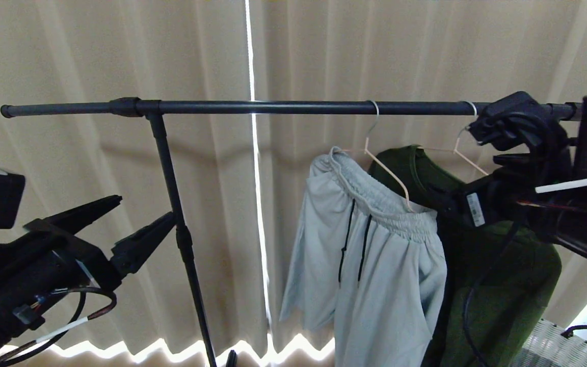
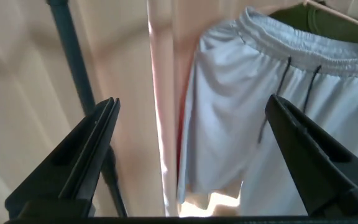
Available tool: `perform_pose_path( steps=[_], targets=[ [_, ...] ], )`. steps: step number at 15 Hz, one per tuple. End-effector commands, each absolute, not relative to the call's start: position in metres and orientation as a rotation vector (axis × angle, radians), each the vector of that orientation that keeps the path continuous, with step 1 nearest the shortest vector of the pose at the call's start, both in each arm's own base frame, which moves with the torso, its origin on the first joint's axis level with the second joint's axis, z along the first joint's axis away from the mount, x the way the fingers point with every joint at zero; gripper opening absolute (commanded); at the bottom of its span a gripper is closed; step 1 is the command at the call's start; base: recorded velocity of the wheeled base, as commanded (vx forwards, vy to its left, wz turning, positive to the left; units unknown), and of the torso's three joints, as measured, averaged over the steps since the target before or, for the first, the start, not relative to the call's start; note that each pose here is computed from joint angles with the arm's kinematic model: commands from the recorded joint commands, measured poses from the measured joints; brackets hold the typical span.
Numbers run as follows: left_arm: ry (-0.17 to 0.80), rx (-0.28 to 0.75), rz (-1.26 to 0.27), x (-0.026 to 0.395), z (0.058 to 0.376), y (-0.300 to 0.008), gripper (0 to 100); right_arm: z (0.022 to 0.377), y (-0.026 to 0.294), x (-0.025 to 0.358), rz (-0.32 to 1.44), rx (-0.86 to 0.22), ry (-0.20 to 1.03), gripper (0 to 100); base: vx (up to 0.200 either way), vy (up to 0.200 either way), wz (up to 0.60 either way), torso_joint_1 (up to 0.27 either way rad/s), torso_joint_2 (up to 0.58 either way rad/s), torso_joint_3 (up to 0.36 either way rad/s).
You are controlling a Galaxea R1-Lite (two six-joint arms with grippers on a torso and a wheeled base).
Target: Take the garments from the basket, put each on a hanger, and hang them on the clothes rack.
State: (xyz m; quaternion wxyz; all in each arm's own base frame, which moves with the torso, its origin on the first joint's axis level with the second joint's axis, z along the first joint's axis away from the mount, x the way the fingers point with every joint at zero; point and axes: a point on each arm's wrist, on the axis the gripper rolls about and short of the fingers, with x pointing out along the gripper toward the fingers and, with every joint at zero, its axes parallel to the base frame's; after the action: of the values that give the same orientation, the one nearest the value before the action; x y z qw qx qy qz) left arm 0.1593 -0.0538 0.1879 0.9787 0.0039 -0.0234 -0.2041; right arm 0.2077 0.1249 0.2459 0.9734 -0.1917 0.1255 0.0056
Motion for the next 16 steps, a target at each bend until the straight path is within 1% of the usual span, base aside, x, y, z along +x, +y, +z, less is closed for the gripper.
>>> perform_pose_path(
  steps=[1, 2, 3, 4, 5, 6, 7, 8, 12, 13, 14, 16],
  targets=[
    [-0.128, 0.004, -0.322, 0.123, 0.19, -0.031, 100, 0.251, 0.09, 0.171, -0.006, -0.347, 0.212, 100, 0.0, 0.0, 0.0, 0.0, 0.0, 0.0],
    [-0.127, 0.011, -0.269, 0.112, 0.184, -0.023, 100, 0.249, 0.08, 0.164, -0.007, -0.336, 0.208, 100, 0.0, 0.0, 0.0, 0.0, 0.0, 0.0],
    [-0.121, 0.017, -0.175, 0.101, 0.178, -0.011, 100, 0.244, 0.072, 0.156, 0.006, -0.331, 0.213, 100, 0.0, 0.0, 0.0, 0.0, 0.0, 0.0],
    [-0.1, 0.022, -0.083, 0.091, 0.172, -0.001, 100, 0.236, 0.066, 0.148, 0.008, -0.34, 0.224, 100, 0.0, 0.0, 0.0, 0.0, 0.0, 0.0],
    [-0.075, 0.022, -0.038, 0.086, 0.167, 0.003, 100, 0.228, 0.063, 0.143, 0.0, -0.353, 0.247, 100, 0.0, 0.0, 0.0, 0.0, 0.0, 0.0],
    [-0.026, 0.02, 0.028, 0.073, 0.155, 0.007, 100, 0.213, 0.052, 0.134, -0.042, -0.37, 0.285, 100, 0.0, 0.0, 0.0, 0.0, 0.0, 0.0],
    [-0.026, 0.02, 0.028, 0.073, 0.155, 0.007, 100, 0.213, 0.052, 0.134, -0.042, -0.37, 0.285, 100, 0.0, 0.0, 0.0, 0.0, 0.0, 0.0],
    [0.029, 0.012, 0.043, 0.051, 0.137, 0.005, 100, 0.202, 0.041, 0.118, -0.094, -0.372, 0.296, 100, 0.0, 0.0, 0.0, 0.0, 0.0, 0.0],
    [0.08, 0.01, 0.018, 0.012, 0.107, -0.001, 100, 0.178, 0.01, 0.09, -0.281, -0.347, 0.328, 100, 0.0, 0.0, 0.0, 0.0, 0.0, 0.0],
    [0.081, 0.012, 0.013, 0.009, 0.104, -0.001, 100, 0.175, 0.008, 0.087, -0.295, -0.344, 0.33, 100, 0.0, 0.0, 0.0, 0.0, 0.0, 0.0],
    [0.078, 0.017, -0.002, -0.003, 0.094, -0.002, 100, 0.162, 0.003, 0.074, -0.322, -0.339, 0.335, 100, 0.0, 0.0, 0.0, 0.0, 0.0, 0.0],
    [0.081, 0.019, -0.007, -0.015, 0.079, -0.003, 100, 0.147, -0.001, 0.058, -0.333, -0.335, 0.329, 100, 0.0, 0.0, 0.0, 0.0, 0.0, 0.0]
  ],
)
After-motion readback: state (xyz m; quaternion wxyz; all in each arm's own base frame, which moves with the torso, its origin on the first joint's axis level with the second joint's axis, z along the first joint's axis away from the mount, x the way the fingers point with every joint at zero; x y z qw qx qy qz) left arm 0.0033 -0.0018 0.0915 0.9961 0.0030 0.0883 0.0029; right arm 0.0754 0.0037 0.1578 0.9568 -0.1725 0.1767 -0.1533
